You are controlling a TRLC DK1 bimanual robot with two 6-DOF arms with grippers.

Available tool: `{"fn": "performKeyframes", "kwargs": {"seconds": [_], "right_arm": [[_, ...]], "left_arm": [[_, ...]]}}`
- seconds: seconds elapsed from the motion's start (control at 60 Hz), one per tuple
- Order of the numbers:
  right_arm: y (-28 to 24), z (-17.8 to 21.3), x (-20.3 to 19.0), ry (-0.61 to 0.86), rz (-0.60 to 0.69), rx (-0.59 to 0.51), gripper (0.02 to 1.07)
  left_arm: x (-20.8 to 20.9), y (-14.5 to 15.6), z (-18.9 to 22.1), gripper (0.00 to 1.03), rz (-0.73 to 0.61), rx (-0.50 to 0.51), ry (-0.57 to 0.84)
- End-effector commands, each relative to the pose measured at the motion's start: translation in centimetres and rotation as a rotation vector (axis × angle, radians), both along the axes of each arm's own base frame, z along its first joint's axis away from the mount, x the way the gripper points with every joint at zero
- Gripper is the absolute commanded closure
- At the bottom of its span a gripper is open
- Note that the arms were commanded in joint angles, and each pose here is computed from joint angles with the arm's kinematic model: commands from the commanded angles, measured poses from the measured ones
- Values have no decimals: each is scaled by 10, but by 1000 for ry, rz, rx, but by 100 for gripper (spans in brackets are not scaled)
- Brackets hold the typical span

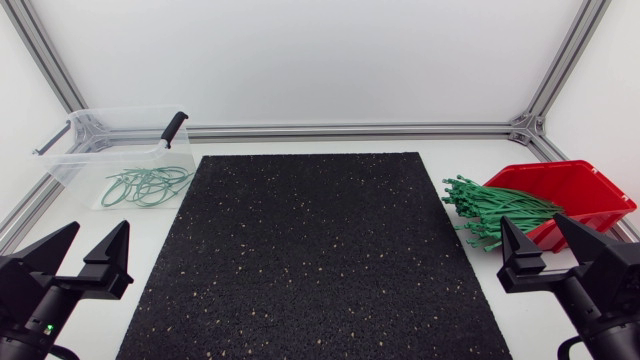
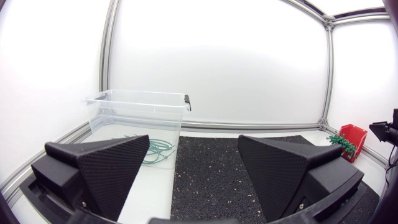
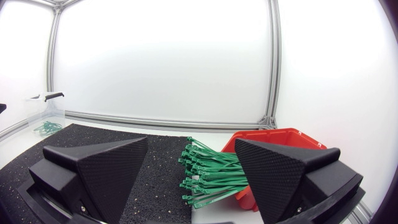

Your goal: Take a green cable tie from the red box, thread the tail through the head to close it, then place it in the transparent bin on the left.

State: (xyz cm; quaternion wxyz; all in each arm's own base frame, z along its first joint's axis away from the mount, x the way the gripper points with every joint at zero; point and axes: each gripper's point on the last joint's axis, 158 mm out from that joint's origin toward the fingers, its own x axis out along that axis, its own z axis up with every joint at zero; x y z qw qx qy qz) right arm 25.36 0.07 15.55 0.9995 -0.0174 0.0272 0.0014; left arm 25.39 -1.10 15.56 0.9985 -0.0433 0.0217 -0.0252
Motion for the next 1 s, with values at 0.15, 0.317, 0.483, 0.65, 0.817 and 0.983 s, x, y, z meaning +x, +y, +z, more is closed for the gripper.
{"fn": "performKeyframes", "kwargs": {"seconds": [0.15,0.317,0.483,0.65,0.817,0.983], "right_arm": [[1,-6,0,-1,4,-11,5],[-1,-3,0,-8,-2,-10,5],[-3,14,-1,-44,-12,-8,6],[-3,43,-5,-73,-13,-10,6],[-6,60,-2,-30,-30,-11,6],[-11,70,3,43,-43,-10,6]], "left_arm": [[1,-5,-21,4,-20,-8,43],[0,-5,-21,4,-21,-8,43],[0,-5,-21,4,-23,-8,43],[0,-5,-20,4,-23,-8,41],[0,-6,-20,4,-24,-8,41],[0,-6,-20,4,-24,-8,41]]}}
